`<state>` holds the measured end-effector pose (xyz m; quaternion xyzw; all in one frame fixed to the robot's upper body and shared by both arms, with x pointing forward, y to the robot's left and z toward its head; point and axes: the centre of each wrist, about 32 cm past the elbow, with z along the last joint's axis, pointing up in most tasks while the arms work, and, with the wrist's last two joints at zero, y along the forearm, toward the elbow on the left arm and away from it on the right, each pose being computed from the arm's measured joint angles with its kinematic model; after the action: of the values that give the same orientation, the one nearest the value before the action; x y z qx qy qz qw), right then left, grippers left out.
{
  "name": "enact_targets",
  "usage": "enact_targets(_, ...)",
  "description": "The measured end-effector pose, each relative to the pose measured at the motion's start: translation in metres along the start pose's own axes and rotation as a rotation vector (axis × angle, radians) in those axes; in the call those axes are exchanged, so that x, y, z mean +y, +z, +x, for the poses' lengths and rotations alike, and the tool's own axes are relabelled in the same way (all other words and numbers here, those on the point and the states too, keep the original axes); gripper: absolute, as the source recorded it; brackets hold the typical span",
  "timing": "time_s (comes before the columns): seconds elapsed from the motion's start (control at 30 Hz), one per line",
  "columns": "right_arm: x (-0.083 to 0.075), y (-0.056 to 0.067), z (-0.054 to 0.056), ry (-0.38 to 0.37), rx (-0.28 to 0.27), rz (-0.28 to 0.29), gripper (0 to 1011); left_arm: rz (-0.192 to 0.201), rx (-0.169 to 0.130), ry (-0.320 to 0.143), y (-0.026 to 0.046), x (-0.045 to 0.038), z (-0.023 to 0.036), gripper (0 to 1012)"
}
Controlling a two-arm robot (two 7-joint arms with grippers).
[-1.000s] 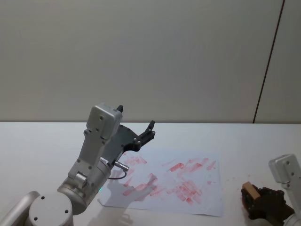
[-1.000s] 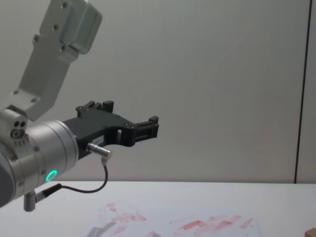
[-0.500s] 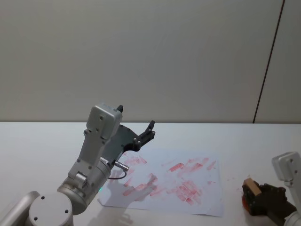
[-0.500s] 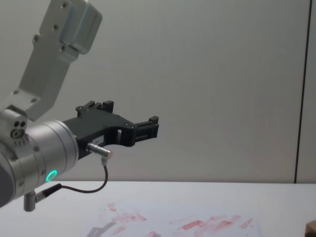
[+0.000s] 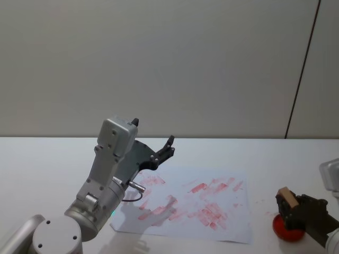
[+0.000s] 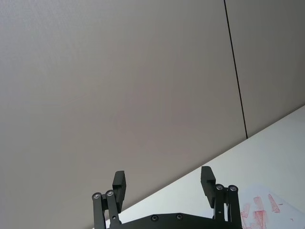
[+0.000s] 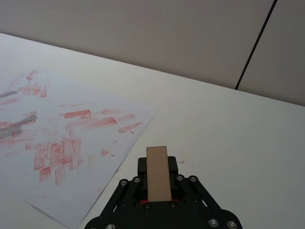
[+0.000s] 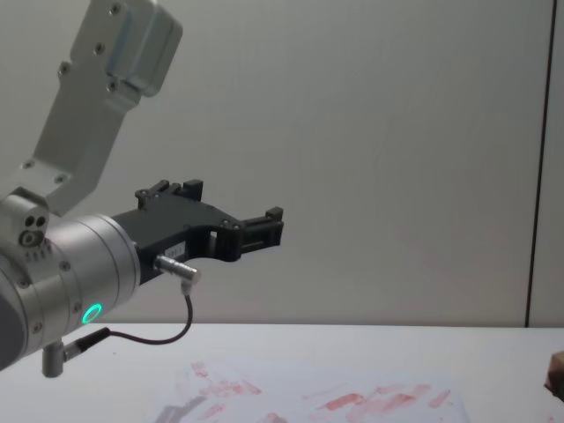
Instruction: Use the one hand to pick up the stamp and affix it onto the A4 paper.
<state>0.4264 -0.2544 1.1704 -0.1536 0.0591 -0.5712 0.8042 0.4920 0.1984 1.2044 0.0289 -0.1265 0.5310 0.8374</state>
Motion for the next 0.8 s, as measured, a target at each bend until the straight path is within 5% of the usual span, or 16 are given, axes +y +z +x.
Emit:
enact_targets(0.47, 0.000, 0.011, -0.008, 0.101, 0.048, 0.035, 220, 0.000, 0.000, 0.000, 0.0000, 0.0000, 0.0000, 1002)
enact_targets(0.8, 0.020, 0.019, -0.018, 0.174, -0.012, 0.028, 220, 0.000, 0.000, 0.000, 0.0000, 0.0000, 0.0000, 1003)
